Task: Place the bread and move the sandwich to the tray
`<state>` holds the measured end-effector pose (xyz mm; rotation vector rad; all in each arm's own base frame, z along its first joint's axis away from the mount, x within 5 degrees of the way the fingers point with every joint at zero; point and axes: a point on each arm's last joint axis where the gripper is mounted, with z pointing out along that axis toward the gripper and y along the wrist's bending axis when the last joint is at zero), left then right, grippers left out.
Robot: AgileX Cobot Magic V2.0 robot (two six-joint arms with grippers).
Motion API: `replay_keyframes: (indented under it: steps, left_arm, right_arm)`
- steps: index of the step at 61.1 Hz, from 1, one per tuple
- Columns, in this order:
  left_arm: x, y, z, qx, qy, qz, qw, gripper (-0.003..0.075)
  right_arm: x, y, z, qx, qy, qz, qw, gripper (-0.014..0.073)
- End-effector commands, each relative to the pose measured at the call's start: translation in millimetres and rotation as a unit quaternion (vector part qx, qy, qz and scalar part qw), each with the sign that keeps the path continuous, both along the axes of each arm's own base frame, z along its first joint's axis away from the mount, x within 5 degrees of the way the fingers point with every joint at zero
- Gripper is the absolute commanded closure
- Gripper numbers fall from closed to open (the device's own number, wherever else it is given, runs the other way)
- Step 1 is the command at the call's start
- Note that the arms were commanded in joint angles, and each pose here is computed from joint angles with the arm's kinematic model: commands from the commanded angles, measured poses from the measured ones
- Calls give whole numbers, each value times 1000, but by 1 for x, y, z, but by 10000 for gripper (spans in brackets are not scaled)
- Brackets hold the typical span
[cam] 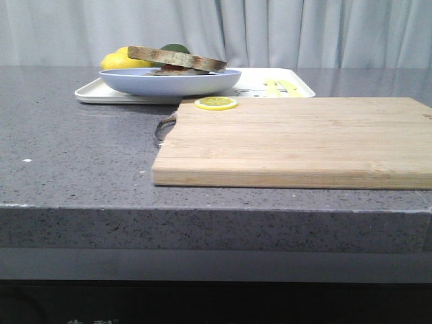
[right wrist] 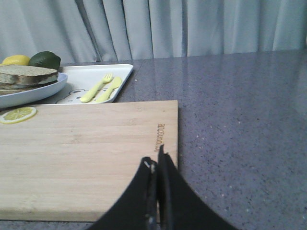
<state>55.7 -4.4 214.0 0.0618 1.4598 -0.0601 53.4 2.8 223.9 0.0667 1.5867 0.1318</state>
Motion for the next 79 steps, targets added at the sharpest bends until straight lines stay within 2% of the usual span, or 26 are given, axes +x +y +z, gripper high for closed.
replay_keyframes:
  steps: [1, 8, 79]
  left_arm:
    - [-3, 1, 8, -11, -50, 2, 999, 741]
    - [-3, 1, 8, -11, -50, 2, 999, 741]
    - [-3, 1, 8, -11, -50, 2, 999, 741]
  right_arm:
    - [-1, -2, 1, -3, -73, -12, 997, 711]
    - [1, -2, -14, -3, -78, -14, 997, 711]
    - [1, -2, -13, -3, -76, -17, 997, 711]
